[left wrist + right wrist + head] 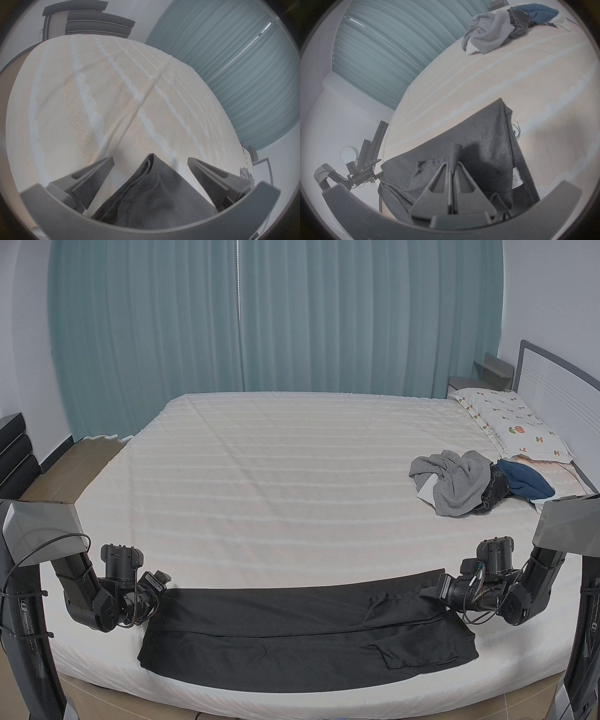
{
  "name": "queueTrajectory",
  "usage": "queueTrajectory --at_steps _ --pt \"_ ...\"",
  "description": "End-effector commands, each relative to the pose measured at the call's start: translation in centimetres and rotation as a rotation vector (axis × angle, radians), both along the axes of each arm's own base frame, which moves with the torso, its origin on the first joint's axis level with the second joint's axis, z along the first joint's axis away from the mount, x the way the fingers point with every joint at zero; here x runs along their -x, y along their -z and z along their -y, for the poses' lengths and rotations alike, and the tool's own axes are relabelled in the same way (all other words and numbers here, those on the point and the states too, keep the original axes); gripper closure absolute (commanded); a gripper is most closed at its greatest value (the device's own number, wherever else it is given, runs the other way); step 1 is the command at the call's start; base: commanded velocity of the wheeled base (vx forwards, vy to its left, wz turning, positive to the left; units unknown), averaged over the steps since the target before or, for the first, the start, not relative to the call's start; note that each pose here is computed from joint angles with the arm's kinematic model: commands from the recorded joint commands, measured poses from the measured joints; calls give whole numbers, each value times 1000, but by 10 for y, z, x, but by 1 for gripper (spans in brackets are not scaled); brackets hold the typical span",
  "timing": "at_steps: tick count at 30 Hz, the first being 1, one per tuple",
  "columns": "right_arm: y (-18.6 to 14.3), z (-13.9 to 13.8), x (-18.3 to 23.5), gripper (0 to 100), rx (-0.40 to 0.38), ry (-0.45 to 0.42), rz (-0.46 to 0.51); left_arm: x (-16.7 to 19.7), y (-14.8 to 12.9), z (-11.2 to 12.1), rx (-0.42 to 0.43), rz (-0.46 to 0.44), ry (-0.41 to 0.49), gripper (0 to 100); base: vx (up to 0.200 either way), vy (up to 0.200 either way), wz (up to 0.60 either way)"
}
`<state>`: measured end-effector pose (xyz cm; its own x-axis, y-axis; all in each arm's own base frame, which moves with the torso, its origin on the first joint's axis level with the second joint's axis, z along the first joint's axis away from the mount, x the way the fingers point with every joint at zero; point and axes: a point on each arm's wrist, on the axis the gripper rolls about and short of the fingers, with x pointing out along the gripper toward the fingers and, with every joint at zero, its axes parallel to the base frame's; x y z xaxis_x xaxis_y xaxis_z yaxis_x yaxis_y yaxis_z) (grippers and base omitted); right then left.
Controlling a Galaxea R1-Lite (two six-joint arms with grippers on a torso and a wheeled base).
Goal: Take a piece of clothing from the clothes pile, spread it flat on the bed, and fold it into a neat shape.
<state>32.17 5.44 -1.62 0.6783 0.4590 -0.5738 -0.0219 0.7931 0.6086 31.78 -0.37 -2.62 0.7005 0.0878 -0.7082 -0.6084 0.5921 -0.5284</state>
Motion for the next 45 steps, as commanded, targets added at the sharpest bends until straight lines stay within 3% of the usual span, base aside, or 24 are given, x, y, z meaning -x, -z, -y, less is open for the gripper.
queueTrajectory --at_steps 1,10,17,31,32,38,45 --pt "-19 -1 2 100 -5 -5 59 0 0 0 0 -1 1 0 0 0 0" --pt "-27 -8 1 100 59 -76 143 2 1 0 -1 -5 0 0 0 0 0" --pt "-4 -4 -12 100 137 -23 148 2 1 0 -2 -6 1 0 0 0 0" --pt "28 -6 -24 100 140 -26 141 2 1 0 -2 -7 1 0 0 0 0" --pt "29 -7 -24 0 142 -25 139 2 1 0 -2 -7 1 0 0 0 0" --pt "16 -4 -33 0 129 -2 189 2 1 0 -2 -7 1 0 0 0 0" --pt "-24 -14 -33 0 135 20 290 2 1 0 -3 -7 2 0 0 0 0"
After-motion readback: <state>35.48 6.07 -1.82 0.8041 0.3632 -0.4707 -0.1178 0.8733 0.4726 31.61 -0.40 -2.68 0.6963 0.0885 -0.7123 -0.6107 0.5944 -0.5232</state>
